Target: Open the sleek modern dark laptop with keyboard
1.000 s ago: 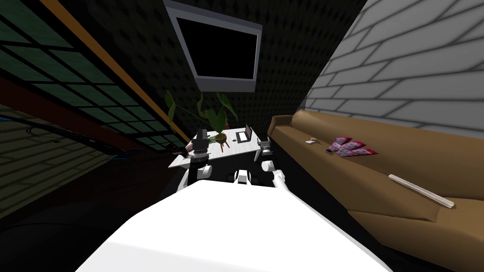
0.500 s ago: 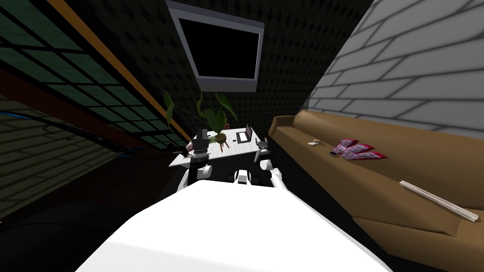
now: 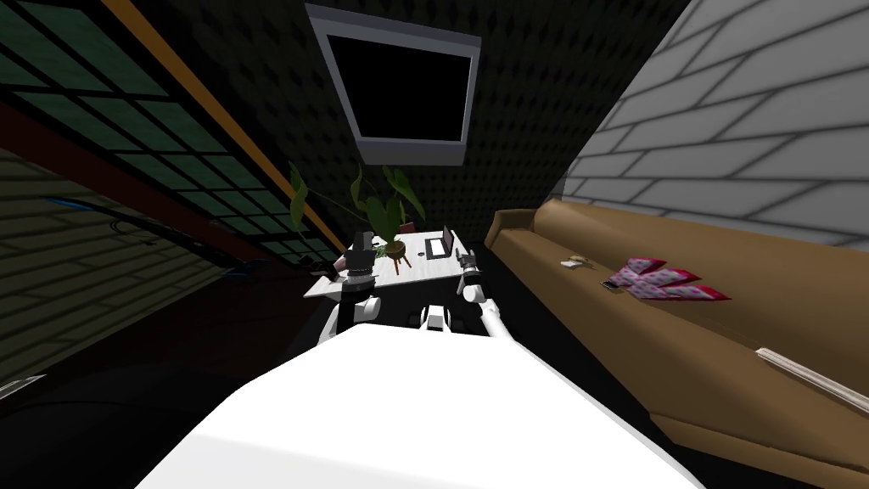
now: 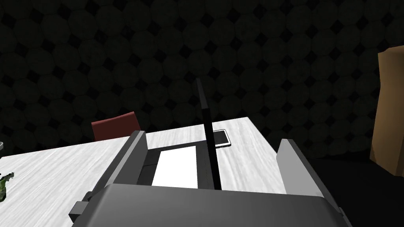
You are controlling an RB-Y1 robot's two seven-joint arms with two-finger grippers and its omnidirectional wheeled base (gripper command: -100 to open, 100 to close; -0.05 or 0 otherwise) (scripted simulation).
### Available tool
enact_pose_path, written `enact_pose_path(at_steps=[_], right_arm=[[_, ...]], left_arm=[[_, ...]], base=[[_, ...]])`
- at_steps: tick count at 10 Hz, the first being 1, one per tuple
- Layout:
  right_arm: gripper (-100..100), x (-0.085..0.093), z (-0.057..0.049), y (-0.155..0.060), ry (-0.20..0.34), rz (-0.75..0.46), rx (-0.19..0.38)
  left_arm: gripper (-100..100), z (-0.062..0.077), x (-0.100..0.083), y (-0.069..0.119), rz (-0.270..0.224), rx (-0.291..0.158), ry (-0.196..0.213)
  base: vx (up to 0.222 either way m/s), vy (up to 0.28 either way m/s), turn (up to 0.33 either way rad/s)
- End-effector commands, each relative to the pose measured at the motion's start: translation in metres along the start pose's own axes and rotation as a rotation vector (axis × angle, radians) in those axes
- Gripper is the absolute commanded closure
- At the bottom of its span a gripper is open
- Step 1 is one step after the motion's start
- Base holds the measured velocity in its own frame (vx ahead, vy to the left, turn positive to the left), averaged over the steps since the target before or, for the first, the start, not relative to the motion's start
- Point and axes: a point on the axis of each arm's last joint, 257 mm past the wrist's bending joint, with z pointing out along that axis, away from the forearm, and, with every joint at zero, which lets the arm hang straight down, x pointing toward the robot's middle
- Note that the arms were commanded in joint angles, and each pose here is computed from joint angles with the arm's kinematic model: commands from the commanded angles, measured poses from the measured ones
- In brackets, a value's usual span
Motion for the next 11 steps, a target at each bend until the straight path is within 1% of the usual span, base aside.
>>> enact_pose_path(at_steps=[1,3,4,8,9,11], right_arm=[[-100,-0.01,0.003,-0.001,-0.021,0.1,-0.006],[-100,-0.026,0.009,-0.006,-0.051,0.227,-0.018],[-100,-0.027,0.009,-0.006,-0.052,0.242,-0.02],[-100,-0.054,0.017,-0.013,-0.101,0.479,-0.057],[-100,-0.054,0.017,-0.013,-0.101,0.492,-0.059],[-100,-0.065,0.02,-0.015,-0.12,0.595,-0.081]], left_arm=[[0,0.0,0.0,0.0,0.0,0.0,0.0],[0,0.0,0.0,0.0,0.0,0.0,0.0],[0,0.0,0.0,0.0,0.0,0.0,0.0],[0,0.0,0.0,0.0,0.0,0.0,0.0],[0,0.0,0.0,0.0,0.0,0.0,0.0],[0,0.0,0.0,0.0,0.0,0.0,0.0]], base=[[0.044,-0.039,0.047],[0.074,-0.053,0.12],[0.07,-0.061,0.048],[0.098,-0.08,0.127],[0.092,-0.063,0.035],[0.071,-0.053,0.09]])
